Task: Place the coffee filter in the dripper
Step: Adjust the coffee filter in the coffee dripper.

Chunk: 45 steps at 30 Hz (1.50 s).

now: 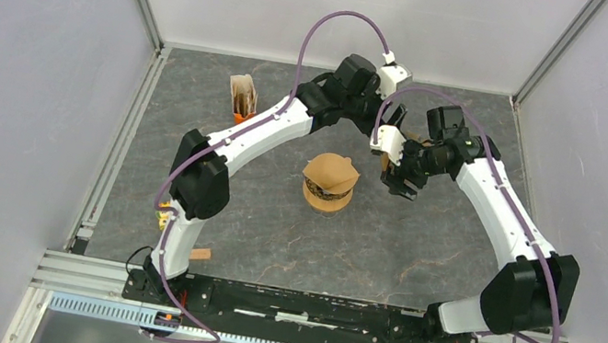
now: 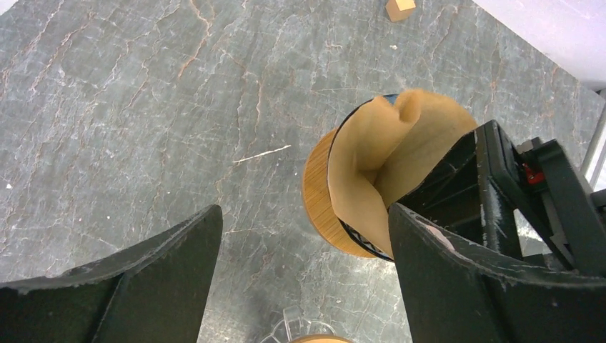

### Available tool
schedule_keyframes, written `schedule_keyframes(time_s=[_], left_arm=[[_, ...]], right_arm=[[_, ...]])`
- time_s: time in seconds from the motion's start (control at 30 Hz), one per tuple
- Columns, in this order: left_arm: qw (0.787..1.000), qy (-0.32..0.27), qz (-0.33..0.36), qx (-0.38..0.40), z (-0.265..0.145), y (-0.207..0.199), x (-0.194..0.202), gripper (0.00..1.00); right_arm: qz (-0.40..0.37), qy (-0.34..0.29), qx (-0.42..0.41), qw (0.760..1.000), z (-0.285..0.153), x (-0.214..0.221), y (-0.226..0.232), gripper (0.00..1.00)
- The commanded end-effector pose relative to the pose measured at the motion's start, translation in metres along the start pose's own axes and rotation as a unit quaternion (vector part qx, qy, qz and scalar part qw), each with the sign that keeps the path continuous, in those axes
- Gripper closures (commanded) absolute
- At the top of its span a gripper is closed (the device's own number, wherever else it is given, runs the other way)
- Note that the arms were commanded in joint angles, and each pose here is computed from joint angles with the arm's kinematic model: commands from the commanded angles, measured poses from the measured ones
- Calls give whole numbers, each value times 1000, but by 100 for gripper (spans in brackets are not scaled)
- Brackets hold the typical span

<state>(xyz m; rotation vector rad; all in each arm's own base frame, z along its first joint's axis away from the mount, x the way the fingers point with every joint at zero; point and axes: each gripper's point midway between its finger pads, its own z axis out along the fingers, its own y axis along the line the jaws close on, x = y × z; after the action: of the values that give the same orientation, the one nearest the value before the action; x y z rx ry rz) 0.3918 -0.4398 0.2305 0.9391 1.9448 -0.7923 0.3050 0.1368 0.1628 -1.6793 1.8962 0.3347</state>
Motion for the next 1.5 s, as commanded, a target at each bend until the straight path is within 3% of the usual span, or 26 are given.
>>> schedule_keyframes(time_s=[0.0,0.5,1.47], left_arm=[[999,-4,36,-1,1,1,-1,8],[998,-21,55,-11,-14,1,-19,4],[996,-71,40,-29,-74,11,-54,0]], right_arm=[[-12,-14,11,1000,-11,-16,-8,23],[-2,4,3,1000,1,-2,-4,22],[-9,-14,63,998,-32,-24,-21,12]])
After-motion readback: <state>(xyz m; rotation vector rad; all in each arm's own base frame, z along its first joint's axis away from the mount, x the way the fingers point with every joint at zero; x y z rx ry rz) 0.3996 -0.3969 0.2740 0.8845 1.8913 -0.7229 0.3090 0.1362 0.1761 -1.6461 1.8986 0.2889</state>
